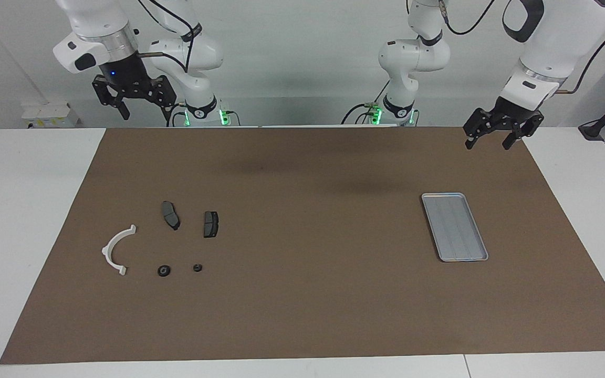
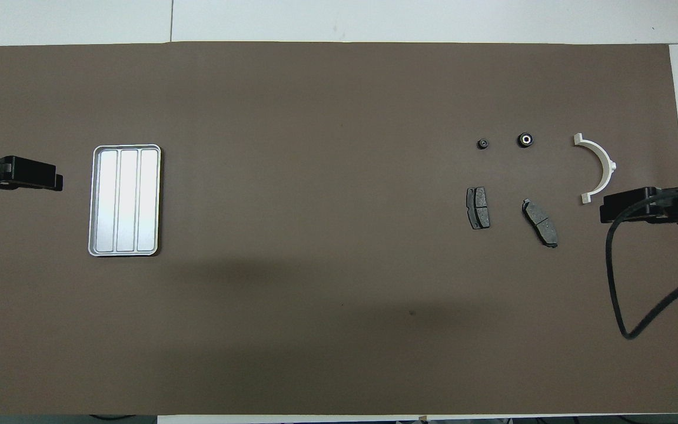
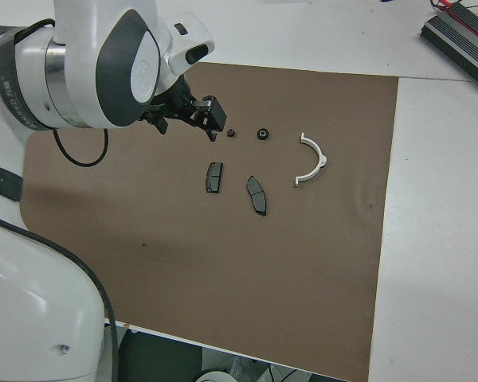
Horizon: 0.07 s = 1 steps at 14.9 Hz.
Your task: Place bearing gear from tray to pile
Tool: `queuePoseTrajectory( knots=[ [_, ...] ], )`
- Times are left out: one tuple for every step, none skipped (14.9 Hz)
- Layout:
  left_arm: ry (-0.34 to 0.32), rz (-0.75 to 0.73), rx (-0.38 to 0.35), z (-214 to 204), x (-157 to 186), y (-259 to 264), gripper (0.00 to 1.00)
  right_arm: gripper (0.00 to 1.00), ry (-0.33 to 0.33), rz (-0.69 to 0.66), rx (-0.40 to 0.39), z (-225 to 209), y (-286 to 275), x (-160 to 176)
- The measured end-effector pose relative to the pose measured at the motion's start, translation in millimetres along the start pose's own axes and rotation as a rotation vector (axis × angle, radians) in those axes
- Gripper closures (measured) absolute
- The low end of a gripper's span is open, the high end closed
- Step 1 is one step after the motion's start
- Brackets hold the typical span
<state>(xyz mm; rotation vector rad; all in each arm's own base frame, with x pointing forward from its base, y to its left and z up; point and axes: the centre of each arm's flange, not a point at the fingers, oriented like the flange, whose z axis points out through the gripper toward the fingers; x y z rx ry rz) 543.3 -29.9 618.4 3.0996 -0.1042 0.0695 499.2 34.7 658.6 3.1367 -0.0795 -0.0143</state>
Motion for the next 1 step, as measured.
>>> queuePoseTrajectory(
  knots=[
    [0.0, 0.0, 0.0, 0.0, 0.0, -0.2, 0.0, 0.0, 0.0, 0.0, -0.001, 0.0, 0.1, 0.0]
  ],
)
